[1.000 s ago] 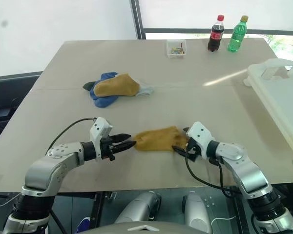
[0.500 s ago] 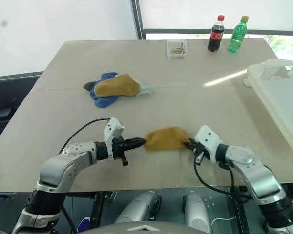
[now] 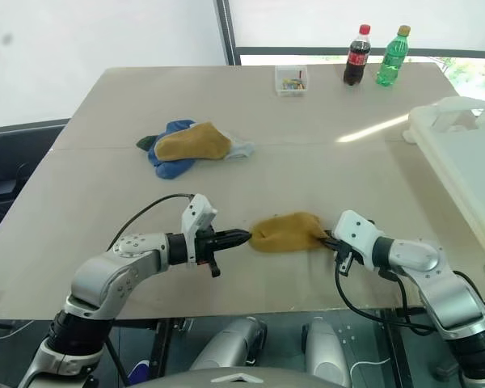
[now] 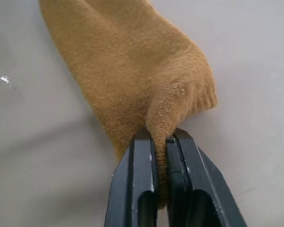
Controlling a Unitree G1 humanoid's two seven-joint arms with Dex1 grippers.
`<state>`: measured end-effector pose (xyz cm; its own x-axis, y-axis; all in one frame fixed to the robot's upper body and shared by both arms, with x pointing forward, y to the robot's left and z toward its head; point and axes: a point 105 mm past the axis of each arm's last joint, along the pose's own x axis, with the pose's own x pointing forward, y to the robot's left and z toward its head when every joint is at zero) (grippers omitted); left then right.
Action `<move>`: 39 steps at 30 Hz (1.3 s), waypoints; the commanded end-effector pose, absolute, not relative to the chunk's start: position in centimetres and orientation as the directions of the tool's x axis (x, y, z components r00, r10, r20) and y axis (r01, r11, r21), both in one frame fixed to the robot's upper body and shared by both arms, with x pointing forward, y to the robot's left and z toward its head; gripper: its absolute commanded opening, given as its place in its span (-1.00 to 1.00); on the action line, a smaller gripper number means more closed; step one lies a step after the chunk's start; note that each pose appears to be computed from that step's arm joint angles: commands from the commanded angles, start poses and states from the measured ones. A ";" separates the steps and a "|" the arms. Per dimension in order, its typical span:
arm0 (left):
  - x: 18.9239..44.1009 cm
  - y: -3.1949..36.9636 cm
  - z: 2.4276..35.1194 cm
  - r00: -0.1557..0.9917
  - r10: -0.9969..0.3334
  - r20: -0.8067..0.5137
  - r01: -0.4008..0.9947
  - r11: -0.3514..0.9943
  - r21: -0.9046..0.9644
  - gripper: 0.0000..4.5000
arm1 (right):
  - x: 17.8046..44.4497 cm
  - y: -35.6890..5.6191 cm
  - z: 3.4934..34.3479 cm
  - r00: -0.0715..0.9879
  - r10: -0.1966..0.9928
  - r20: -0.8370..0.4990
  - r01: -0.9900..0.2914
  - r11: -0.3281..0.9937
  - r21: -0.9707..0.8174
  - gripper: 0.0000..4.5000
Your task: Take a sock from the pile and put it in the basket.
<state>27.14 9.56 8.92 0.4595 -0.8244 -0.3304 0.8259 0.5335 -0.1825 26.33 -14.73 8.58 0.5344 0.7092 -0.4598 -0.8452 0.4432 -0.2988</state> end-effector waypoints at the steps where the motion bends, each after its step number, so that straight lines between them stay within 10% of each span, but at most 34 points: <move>1: 26.9 9.6 9.5 0.471 -0.824 -0.314 0.823 0.539 -0.180 -0.23 | 26.2 -14.8 9.6 0.538 0.728 -0.426 -0.843 0.446 -0.301 -0.12; 7: 26.8 11.4 10.7 0.515 -0.799 -0.310 0.802 0.577 -0.155 0.90 | 26.3 -15.3 11.0 0.580 0.703 -0.413 -0.811 0.446 -0.379 1.00; 21: 32.9 15.6 13.6 0.819 -0.532 -0.213 0.573 0.754 0.321 0.90 | 27.3 -13.4 19.1 0.640 0.768 0.029 -0.700 0.597 -0.392 1.00; 39: 41.8 16.9 13.5 0.948 -0.300 -0.102 0.242 0.479 0.844 0.90 | 27.4 -10.7 19.0 0.581 0.813 0.022 -0.703 0.516 -0.489 1.00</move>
